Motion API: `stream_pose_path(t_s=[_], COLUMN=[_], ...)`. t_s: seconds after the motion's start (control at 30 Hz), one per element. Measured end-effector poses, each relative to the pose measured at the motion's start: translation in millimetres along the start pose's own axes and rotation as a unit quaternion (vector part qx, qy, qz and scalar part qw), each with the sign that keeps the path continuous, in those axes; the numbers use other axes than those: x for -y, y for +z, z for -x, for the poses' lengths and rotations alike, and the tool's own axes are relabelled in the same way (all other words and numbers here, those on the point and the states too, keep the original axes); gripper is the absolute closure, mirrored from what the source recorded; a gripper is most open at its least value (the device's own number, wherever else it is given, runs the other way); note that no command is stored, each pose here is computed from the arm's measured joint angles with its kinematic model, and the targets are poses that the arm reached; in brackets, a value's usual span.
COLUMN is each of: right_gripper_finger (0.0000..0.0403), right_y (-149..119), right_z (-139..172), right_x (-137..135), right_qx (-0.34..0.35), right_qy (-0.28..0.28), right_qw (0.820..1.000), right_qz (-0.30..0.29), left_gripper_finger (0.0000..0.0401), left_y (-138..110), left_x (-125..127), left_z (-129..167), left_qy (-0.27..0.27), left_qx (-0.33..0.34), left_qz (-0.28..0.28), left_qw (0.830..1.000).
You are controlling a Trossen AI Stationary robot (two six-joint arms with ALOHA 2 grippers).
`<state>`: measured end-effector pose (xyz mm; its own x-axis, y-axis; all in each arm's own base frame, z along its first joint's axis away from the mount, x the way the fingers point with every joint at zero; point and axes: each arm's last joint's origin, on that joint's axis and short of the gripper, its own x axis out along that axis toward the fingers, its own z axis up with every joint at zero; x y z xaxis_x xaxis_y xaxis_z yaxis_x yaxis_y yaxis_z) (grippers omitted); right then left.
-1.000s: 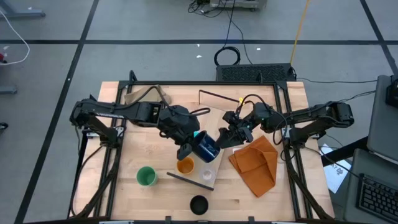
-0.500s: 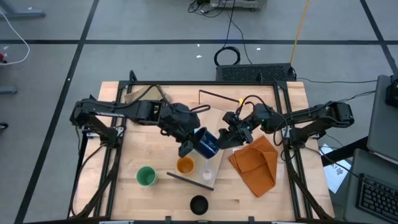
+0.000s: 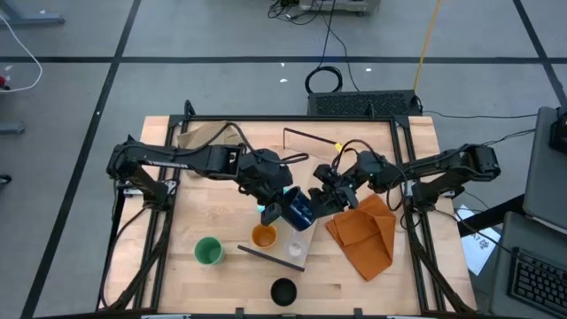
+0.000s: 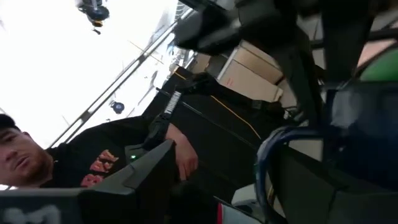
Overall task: Stack small to large cups/mugs on shelf
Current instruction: Put the dark blue mug on the shelf
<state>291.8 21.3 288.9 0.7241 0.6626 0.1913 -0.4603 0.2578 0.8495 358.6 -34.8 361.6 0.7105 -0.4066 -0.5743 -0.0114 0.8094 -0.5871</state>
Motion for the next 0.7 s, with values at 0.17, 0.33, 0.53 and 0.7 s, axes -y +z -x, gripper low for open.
stream_pose_path(t_s=[0.17,0.33,0.53,0.7], right_gripper_finger=[0.0261,0.0370,0.0395,0.0398], right_y=[-2.6,-1.4,3.9,5.1], right_z=[-3.3,-3.0,-8.2,-10.5], right_x=[4.4,4.2,-3.3,-4.1], right_qx=[-0.018,-0.020,-0.024,-0.037], right_qy=[0.004,0.006,0.016,0.010], right_qw=[1.000,0.999,0.998,0.995], right_qz=[0.001,0.027,0.064,0.089], left_gripper_finger=[0.0387,0.0387,0.0387,0.0374], left_y=[0.2,1.6,2.0,4.0], left_x=[0.4,0.9,2.6,4.7], left_z=[0.2,0.8,2.8,2.4], left_qy=[-0.003,-0.008,-0.013,-0.036], left_qx=[0.000,0.005,0.006,0.011], left_qz=[0.002,-0.001,-0.002,-0.009], left_qw=[1.000,1.000,1.000,0.999])
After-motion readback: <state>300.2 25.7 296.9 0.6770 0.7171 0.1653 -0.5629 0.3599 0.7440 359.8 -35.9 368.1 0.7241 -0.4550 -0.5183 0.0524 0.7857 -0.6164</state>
